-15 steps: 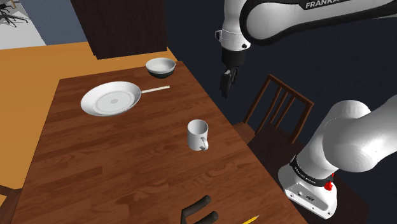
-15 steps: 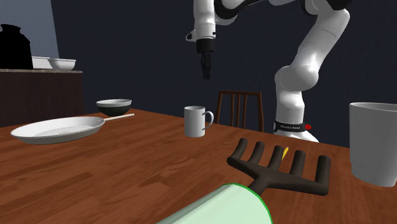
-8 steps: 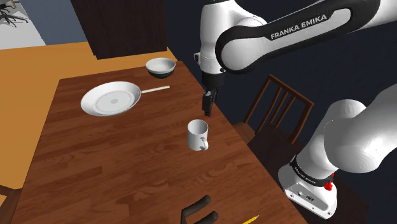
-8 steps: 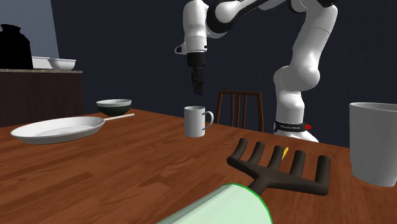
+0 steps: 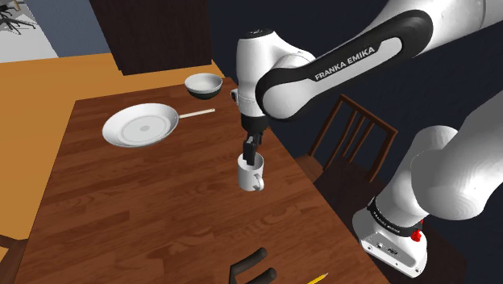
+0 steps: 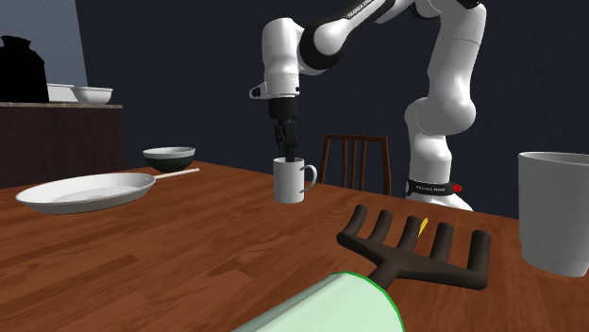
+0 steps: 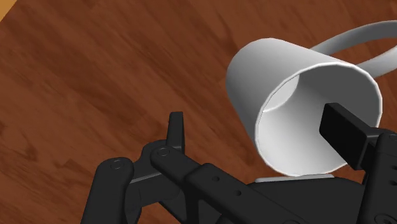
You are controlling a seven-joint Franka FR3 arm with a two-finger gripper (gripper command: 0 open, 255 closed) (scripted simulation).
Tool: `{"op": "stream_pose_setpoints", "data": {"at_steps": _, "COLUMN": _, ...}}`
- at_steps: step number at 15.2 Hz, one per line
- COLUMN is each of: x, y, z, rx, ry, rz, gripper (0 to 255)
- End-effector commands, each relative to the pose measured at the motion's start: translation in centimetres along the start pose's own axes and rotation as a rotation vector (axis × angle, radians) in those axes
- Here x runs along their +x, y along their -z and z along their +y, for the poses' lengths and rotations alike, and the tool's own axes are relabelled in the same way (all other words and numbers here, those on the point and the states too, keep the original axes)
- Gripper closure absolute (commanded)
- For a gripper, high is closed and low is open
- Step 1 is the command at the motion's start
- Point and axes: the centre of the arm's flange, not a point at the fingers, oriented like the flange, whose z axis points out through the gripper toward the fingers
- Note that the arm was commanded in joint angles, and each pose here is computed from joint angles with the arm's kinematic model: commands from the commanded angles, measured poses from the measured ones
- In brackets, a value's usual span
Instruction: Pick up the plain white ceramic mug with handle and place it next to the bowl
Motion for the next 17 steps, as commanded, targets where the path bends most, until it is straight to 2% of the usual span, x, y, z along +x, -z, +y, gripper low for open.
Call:
{"op": "stream_pose_setpoints", "data": {"at_steps": 1, "x": 0.0, "y": -1.1, "z": -0.1, "rx": 0.000, "ry": 0.001, "rz": 0.001, "gripper": 0}}
{"op": "stream_pose_setpoints", "data": {"at_steps": 4, "x": 0.0, "y": -2.4, "z": -0.1, "rx": 0.000, "ry": 0.001, "rz": 0.001, "gripper": 0}}
{"op": "stream_pose_setpoints", "data": {"at_steps": 11, "x": 0.0, "y": -2.4, "z": -0.1, "rx": 0.000, "ry": 0.001, "rz": 0.001, "gripper": 0}}
{"op": "stream_pose_setpoints", "data": {"at_steps": 12, "x": 0.0, "y": -2.4, "z": -0.1, "rx": 0.000, "ry": 0.001, "rz": 0.001, "gripper": 255}}
{"op": "stream_pose_setpoints", "data": {"at_steps": 17, "x": 0.0, "y": -2.4, "z": -0.1, "rx": 0.000, "ry": 0.001, "rz": 0.001, "gripper": 255}}
